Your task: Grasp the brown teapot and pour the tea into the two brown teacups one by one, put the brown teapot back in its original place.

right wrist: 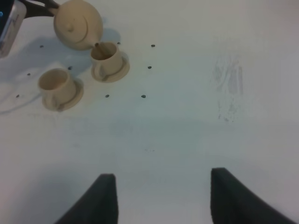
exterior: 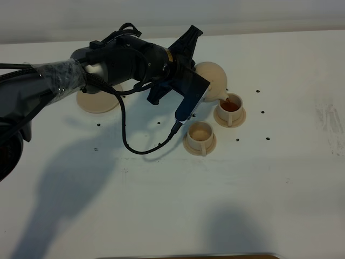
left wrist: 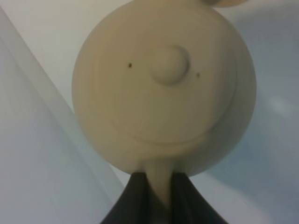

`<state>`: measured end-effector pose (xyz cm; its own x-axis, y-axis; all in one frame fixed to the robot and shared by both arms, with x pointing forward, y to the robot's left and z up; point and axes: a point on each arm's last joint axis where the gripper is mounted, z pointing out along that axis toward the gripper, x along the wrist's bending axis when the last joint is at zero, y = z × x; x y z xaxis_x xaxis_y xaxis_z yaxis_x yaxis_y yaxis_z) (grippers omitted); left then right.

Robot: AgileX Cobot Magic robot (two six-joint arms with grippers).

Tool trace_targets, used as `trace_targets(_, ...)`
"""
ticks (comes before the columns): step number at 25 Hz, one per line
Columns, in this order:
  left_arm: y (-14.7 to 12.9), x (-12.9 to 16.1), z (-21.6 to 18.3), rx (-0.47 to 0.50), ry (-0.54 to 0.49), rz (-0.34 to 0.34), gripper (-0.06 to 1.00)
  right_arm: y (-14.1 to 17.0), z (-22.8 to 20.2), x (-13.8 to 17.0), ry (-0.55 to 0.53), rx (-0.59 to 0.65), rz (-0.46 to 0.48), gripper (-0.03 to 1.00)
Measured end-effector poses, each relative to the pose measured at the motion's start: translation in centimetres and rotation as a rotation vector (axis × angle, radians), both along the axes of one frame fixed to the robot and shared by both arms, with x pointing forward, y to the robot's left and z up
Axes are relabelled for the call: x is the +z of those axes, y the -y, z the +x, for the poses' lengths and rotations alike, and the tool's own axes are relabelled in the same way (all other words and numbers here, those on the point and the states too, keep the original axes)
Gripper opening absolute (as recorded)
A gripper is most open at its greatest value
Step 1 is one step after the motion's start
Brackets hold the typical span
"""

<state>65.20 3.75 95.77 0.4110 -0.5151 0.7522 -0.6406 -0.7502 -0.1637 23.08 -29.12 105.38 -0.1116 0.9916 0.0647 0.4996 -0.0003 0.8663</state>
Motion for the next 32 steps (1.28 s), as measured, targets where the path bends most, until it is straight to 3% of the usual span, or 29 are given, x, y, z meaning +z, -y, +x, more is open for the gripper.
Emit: trace_targets(32, -0.03, 0.33, 0.02, -0.019, 0.026, 0.018, 0.16, 0.00, 0.00, 0.00, 0.000, 0.000, 0.000, 0.43)
